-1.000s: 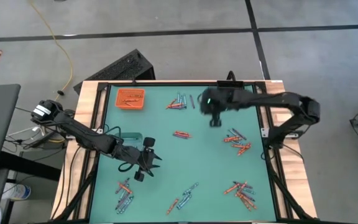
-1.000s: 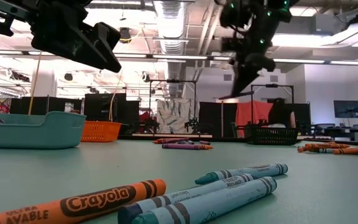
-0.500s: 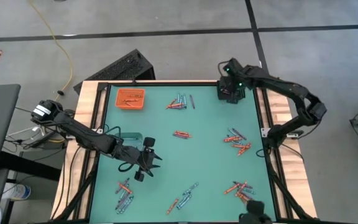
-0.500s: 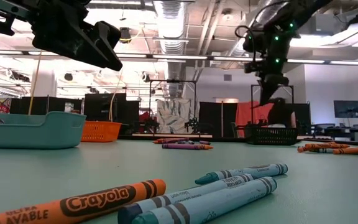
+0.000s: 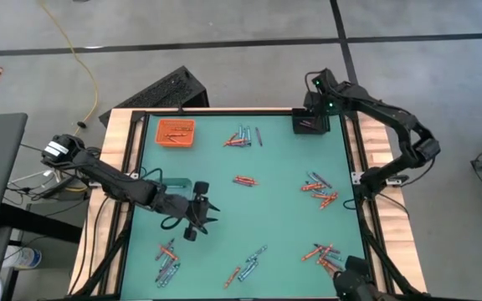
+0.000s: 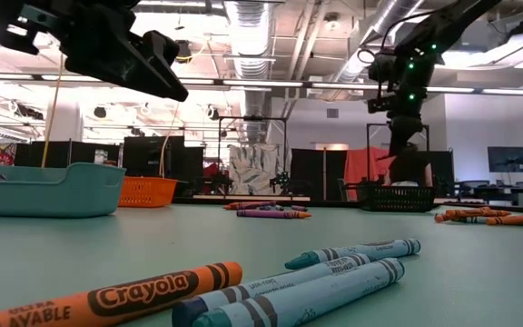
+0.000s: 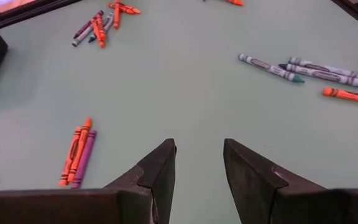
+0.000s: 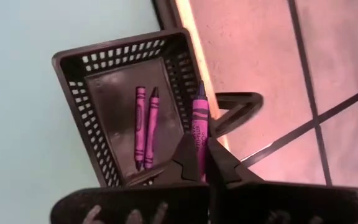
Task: Sort crayons
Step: Put the purple crayon into the black basket
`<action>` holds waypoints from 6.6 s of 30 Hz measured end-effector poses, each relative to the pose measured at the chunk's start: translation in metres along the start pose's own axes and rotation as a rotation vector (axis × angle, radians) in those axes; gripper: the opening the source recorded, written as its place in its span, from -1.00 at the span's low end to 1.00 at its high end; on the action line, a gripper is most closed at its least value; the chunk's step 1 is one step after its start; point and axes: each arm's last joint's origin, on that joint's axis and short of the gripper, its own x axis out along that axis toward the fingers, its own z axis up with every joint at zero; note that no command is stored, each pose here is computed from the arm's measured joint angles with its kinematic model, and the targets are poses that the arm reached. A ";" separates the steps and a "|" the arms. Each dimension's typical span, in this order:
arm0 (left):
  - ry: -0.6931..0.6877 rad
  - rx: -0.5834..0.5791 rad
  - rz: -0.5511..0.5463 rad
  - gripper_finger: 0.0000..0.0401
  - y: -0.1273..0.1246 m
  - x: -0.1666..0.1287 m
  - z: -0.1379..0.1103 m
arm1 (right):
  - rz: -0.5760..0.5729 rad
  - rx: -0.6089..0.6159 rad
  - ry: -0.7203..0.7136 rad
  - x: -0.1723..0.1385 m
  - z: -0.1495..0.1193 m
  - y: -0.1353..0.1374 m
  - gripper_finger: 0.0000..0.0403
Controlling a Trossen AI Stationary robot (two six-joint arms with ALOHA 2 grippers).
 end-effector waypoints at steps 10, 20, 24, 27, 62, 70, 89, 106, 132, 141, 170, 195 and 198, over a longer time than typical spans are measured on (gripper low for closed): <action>-0.012 -0.019 0.001 -0.37 0.004 0.001 0.001 | 0.144 0.036 0.182 0.058 -0.003 0.012 -0.95; 0.015 0.033 0.087 -0.37 0.015 0.003 -0.001 | 0.088 0.120 0.179 0.062 -0.002 0.008 -0.38; 0.047 0.038 0.141 -0.37 0.039 0.008 -0.006 | 0.045 0.164 0.127 0.042 -0.001 0.003 -0.18; 0.058 0.004 0.144 -0.37 0.060 0.010 -0.011 | 0.009 0.211 0.074 0.023 0.000 0.000 -0.09; 0.344 -0.178 -0.015 -0.37 0.146 0.095 -0.059 | 0.258 0.056 -0.353 -0.131 0.038 0.157 -0.13; 0.340 -0.234 -0.018 -0.37 0.153 0.098 -0.064 | 0.231 0.017 -0.378 -0.139 0.039 0.171 -0.13; 0.443 -0.251 -0.083 -0.68 0.161 0.118 -0.073 | 0.238 -0.006 -0.396 -0.148 0.036 0.188 -0.13; 0.464 -0.112 -0.194 -0.99 0.156 0.115 -0.074 | 0.224 0.020 -0.412 -0.148 0.038 0.187 -0.13; 0.079 0.121 -0.175 -1.00 0.113 0.009 0.047 | 0.266 -0.032 -0.404 -0.100 0.083 0.271 -0.13; -0.236 0.219 -0.142 -1.00 0.100 -0.027 0.076 | 0.150 -0.162 -0.774 -0.148 0.087 0.311 -0.13; -0.493 0.362 -0.154 -1.00 0.085 -0.027 0.089 | 0.216 -0.251 -1.364 -0.224 0.087 0.342 -0.13; -0.268 0.299 -0.204 -1.00 0.074 -0.017 0.071 | 0.273 -0.141 -0.540 -0.165 0.038 0.321 -0.27; -0.232 0.254 -0.220 -1.00 0.073 -0.017 0.068 | 0.221 0.009 -0.264 -0.154 0.012 0.311 -0.15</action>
